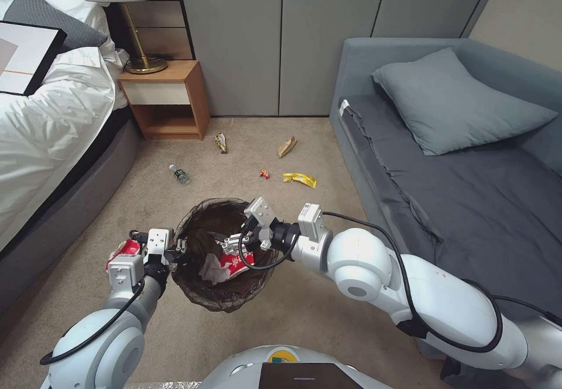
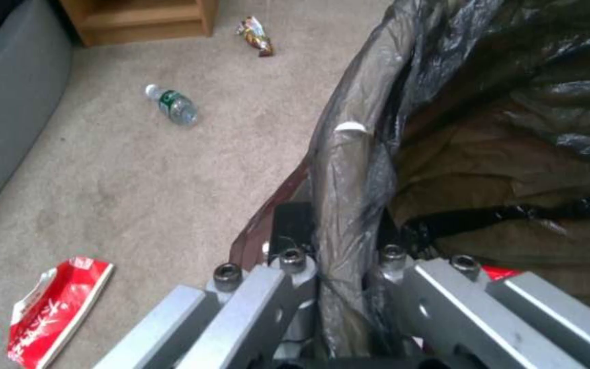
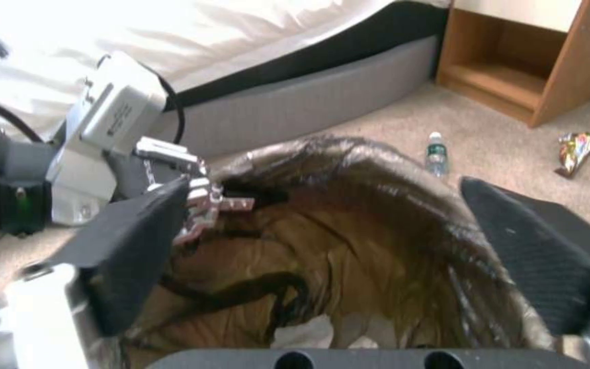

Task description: Pick up the trash bin, then pick up the garbage from the floor and place it into the trash bin.

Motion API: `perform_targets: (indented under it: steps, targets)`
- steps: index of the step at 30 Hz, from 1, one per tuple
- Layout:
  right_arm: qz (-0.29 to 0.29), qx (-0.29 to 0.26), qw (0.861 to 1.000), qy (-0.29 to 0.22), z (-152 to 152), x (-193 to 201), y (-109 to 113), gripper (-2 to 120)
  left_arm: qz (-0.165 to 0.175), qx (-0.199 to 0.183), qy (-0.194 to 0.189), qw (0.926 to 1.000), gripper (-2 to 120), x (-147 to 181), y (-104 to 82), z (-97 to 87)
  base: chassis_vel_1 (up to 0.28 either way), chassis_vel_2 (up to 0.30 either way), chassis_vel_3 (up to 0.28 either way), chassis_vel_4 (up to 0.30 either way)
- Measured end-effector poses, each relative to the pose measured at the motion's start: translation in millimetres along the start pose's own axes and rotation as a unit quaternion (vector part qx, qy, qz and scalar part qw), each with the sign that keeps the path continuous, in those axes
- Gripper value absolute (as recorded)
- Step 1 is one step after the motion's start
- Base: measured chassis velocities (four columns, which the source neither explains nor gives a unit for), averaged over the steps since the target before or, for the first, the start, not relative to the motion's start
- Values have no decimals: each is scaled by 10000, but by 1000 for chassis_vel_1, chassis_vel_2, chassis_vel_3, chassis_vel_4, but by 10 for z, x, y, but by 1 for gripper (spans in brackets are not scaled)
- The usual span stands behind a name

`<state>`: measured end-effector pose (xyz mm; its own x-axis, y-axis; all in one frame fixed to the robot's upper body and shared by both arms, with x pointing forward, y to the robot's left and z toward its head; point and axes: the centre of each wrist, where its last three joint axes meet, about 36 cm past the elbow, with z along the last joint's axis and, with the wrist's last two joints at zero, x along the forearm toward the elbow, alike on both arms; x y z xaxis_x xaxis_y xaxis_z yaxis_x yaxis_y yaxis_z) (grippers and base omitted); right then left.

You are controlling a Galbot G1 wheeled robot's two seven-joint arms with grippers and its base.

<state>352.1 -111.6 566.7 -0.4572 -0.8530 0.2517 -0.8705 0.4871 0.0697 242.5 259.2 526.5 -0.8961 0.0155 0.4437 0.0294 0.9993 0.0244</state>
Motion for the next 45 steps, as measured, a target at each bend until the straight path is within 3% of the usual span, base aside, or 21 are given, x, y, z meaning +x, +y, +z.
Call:
perform_targets:
  steps: [10,15,17,18,21,22,25,26,29,30,31,34,38,45]
  targets:
    - [280,32,9981,-552,-214,214,-106,100,-27,-9,50,10000,2,12,9,20,0,0,0,0]
    - [1086,9,9903,-871,-149,477,-293,100,-71,20,57,10000,2,18,16,29,0,0,0,0]
    - [2108,187,9718,-1040,137,662,-375,100,-110,45,62,9999,2,23,11,41,0,0,0,0]
    - [2108,187,9718,-1040,137,662,-375,100,-110,45,62,9999,2,23,11,41,0,0,0,0]
    - [2923,353,9498,-1058,383,865,-402,100,-124,41,106,9999,2,33,2,65,0,0,0,0]
    - [2923,353,9498,-1058,383,865,-402,100,-124,41,106,9999,2,33,2,65,0,0,0,0]
    - [3709,442,9206,-1140,645,936,-404,100,-128,23,163,9998,2,45,7,86,0,0,0,0]
    - [3709,442,9206,-1140,645,936,-404,100,-128,23,163,9998,2,45,7,86,0,0,0,0]
    - [4223,501,8972,-1193,843,943,-352,100,-144,1,230,9996,2,62,18,109,0,0,0,0]
    - [4223,501,8972,-1193,843,943,-352,100,-144,1,230,9996,2,62,18,109,0,0,0,0]
    - [4427,431,8866,-1269,942,955,-297,100,-161,-7,263,9995,2,70,26,121,0,0,0,0]
    - [4598,340,8776,-1316,1034,972,-235,100,-174,-13,278,9995,2,75,32,126,0,0,0,0]
    - [5024,243,8538,-1343,1331,1056,-60,100,-179,33,283,9994,2,76,24,134,0,0,0,0]
    - [5207,144,8400,-1519,1692,1117,226,100,-162,43,270,9995,2,73,20,129,0,0,0,0]
